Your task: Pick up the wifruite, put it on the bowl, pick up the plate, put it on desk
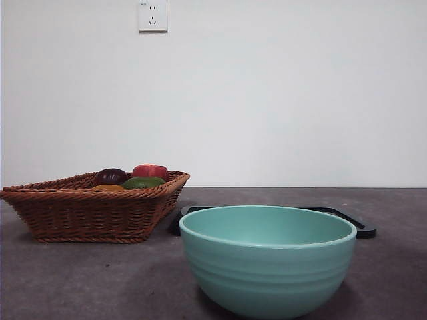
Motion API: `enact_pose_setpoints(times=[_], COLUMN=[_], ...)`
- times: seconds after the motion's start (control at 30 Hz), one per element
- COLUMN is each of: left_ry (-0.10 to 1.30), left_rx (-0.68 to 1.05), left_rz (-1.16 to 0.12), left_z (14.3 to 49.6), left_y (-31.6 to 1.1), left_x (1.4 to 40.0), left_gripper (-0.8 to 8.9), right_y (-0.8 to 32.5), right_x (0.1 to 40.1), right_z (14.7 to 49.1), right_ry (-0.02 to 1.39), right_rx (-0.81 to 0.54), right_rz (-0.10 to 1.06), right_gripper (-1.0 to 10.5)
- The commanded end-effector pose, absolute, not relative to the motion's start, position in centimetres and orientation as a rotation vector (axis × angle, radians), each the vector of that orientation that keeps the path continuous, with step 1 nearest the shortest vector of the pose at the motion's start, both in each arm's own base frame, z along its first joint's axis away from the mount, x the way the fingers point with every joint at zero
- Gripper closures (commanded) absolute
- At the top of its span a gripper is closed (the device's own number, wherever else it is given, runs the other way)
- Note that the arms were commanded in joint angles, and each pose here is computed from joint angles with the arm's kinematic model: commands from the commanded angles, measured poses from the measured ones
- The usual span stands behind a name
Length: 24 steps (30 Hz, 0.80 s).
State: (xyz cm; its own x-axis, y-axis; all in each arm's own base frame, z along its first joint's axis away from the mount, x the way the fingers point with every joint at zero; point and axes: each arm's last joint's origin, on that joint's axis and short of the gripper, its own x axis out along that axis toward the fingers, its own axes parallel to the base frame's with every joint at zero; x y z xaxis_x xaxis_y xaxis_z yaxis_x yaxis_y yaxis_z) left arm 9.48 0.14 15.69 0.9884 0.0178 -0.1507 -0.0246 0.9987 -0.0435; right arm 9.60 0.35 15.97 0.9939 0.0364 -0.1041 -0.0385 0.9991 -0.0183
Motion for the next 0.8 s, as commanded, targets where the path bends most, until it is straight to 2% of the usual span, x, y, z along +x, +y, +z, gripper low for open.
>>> enact_pose_setpoints(times=[0.03, 0.13, 0.27, 0.47, 0.8], left_ry=[0.148, 0.149, 0.146, 0.120, 0.017], left_rx=[-0.108, -0.118, -0.118, -0.140, -0.257], left_rz=[0.029, 0.030, 0.030, 0.024, -0.028], left_z=[15.2, 15.2, 15.2, 16.1, 20.2], left_y=[0.2, 0.2, 0.2, 0.1, -0.3], left_x=[9.6, 9.6, 9.6, 9.5, 8.5], left_gripper=[8.07, 8.07, 8.07, 8.07, 8.04], right_y=[0.3, 0.3, 0.4, 0.6, 0.8], right_x=[9.6, 9.6, 9.6, 9.5, 8.9], right_z=[16.2, 16.3, 16.0, 16.0, 20.5], right_ry=[0.078, 0.075, 0.108, 0.145, 0.081], right_rx=[0.000, 0.034, 0.174, 0.279, 0.412], right_rz=[0.035, 0.036, 0.053, 0.096, 0.129], right_gripper=[9.3, 9.3, 9.3, 9.4, 9.4])
